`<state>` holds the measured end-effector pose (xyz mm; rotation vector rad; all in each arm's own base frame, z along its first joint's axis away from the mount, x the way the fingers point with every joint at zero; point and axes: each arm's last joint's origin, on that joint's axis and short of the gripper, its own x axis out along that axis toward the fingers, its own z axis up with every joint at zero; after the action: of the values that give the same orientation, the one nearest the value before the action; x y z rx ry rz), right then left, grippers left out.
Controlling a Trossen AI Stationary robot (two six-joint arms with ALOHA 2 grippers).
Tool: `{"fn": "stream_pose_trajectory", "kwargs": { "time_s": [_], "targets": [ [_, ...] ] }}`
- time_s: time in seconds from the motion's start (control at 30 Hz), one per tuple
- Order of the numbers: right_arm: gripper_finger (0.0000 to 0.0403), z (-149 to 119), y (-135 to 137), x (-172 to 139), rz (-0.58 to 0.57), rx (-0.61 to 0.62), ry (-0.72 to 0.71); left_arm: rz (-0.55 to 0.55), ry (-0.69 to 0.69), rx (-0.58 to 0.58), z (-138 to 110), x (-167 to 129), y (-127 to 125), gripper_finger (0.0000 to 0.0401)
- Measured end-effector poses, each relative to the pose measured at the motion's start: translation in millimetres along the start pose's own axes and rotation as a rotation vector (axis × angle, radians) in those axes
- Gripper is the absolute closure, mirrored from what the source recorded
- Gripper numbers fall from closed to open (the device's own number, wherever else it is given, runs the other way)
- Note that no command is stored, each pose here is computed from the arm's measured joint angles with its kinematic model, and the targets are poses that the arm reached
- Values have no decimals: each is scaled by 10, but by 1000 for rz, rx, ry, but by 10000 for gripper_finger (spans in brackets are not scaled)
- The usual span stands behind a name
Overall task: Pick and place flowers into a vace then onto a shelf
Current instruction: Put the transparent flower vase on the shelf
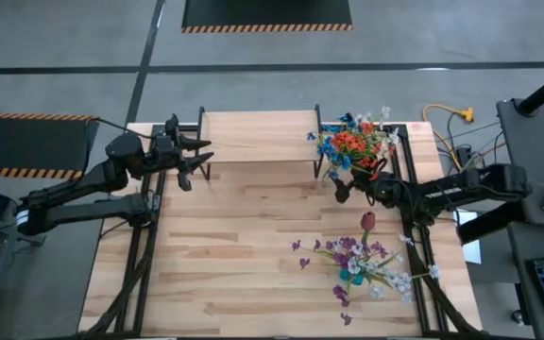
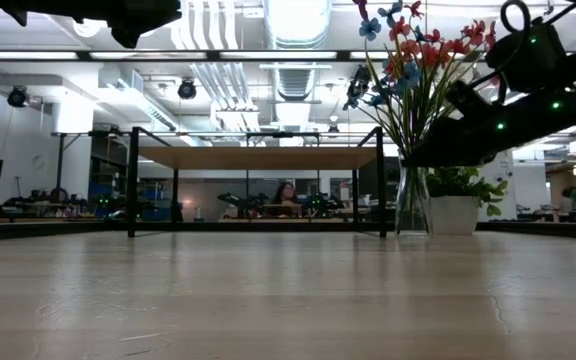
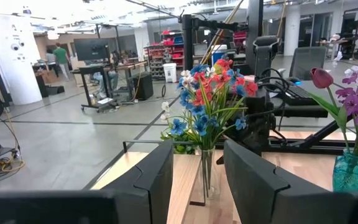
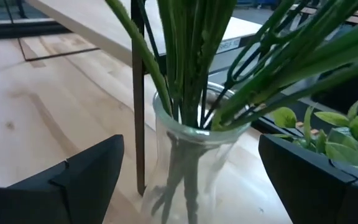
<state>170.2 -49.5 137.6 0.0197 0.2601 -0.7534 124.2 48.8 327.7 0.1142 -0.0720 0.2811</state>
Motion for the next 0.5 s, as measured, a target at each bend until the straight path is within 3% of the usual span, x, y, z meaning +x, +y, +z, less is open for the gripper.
{"fn": "stream_pose_trajectory", "kwargs": {
  "time_s": [0.33,0.5],
  "targets": [
    [40,-35,-21,107,-28,-2,-22,-1,8,-1,-8,0,-1,274],
    [74,-37,-27,128,-36,6,-32,-1,8,-1,-8,0,-1,274]
  ]
}}
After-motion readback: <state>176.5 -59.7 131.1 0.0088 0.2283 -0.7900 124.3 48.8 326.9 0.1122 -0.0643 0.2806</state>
